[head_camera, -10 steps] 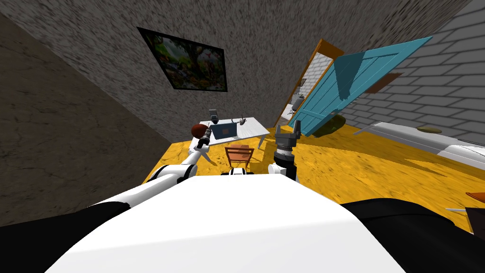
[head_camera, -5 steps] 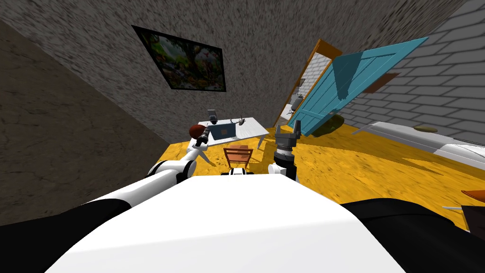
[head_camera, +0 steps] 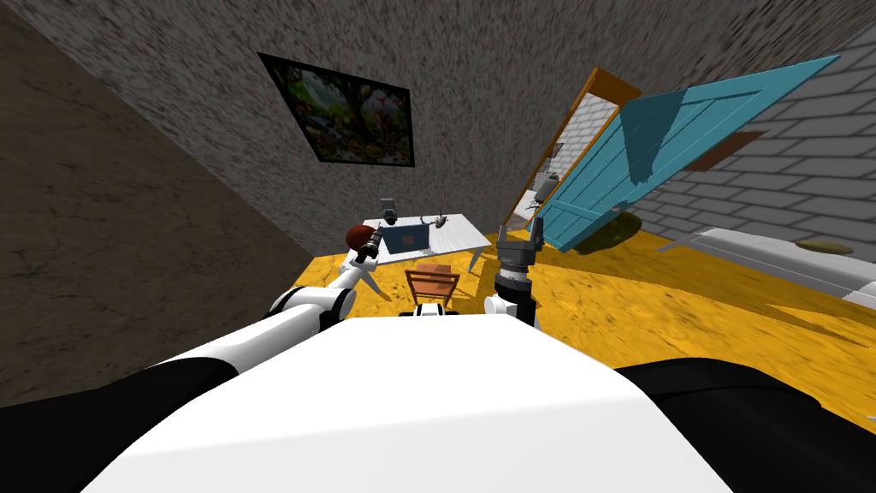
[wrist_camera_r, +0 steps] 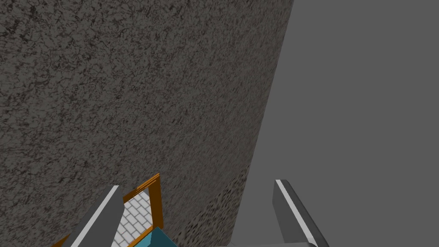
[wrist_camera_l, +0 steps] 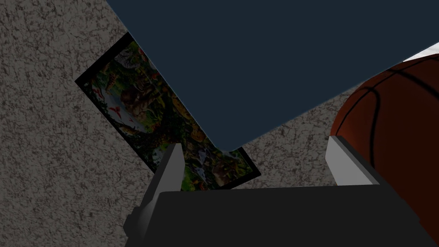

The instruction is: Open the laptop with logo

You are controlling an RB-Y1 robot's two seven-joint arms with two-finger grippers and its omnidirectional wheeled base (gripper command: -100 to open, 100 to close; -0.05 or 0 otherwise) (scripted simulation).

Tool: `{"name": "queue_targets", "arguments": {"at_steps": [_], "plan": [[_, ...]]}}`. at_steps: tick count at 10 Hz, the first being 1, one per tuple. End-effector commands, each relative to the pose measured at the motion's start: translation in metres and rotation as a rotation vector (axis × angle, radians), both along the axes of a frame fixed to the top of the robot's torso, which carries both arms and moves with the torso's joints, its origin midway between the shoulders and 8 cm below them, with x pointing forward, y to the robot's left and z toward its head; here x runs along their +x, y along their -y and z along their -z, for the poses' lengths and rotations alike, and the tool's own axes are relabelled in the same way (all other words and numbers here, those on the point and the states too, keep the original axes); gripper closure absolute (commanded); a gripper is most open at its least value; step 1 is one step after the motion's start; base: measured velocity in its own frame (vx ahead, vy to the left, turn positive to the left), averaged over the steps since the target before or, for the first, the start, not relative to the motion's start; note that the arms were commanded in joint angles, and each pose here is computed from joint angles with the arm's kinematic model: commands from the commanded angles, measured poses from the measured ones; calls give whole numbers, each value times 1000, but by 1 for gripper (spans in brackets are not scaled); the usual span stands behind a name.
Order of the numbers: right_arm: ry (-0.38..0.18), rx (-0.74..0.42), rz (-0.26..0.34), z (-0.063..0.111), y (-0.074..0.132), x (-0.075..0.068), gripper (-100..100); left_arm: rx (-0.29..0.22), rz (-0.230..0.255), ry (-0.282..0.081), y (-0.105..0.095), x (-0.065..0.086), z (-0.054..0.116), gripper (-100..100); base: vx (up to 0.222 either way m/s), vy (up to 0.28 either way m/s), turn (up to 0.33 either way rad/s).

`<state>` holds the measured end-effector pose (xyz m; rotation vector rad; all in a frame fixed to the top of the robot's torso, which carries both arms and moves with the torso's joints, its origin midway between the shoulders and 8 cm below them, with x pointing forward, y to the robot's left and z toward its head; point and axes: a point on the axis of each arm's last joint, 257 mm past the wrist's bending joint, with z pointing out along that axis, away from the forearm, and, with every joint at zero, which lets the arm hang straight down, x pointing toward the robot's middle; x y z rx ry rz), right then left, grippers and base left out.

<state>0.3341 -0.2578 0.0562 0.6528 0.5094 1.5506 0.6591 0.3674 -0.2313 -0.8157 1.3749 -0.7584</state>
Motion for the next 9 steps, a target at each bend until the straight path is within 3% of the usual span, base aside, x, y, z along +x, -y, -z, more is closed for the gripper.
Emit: {"name": "queue_targets", "arguments": {"at_steps": [1, 2, 4, 5, 7, 8, 9], "plan": [[0, 0, 0, 0, 0, 0, 0, 0, 19, 3, 8, -1, -2, -100, 36, -8, 25], [0, 0, 0, 0, 0, 0, 0, 0, 54, 3, 27, 1, -3, -100, 62, -15, 235], [0, 0, 0, 0, 0, 0, 0, 0, 54, 3, 27, 1, -3, -100, 50, -13, 67], [0, 0, 0, 0, 0, 0, 0, -1, 90, 2, 46, 3, -4, -100, 51, -24, 211], [0, 0, 0, 0, 0, 0, 0, -1, 90, 2, 46, 3, -4, -100, 46, -14, 65], [0, 0, 0, 0, 0, 0, 0, -3, 126, 1, 66, 3, -5, -100, 71, -17, 226], [0, 0, 0, 0, 0, 0, 0, -1, 110, 4, 58, 3, -7, -100, 26, -9, 60]]}}
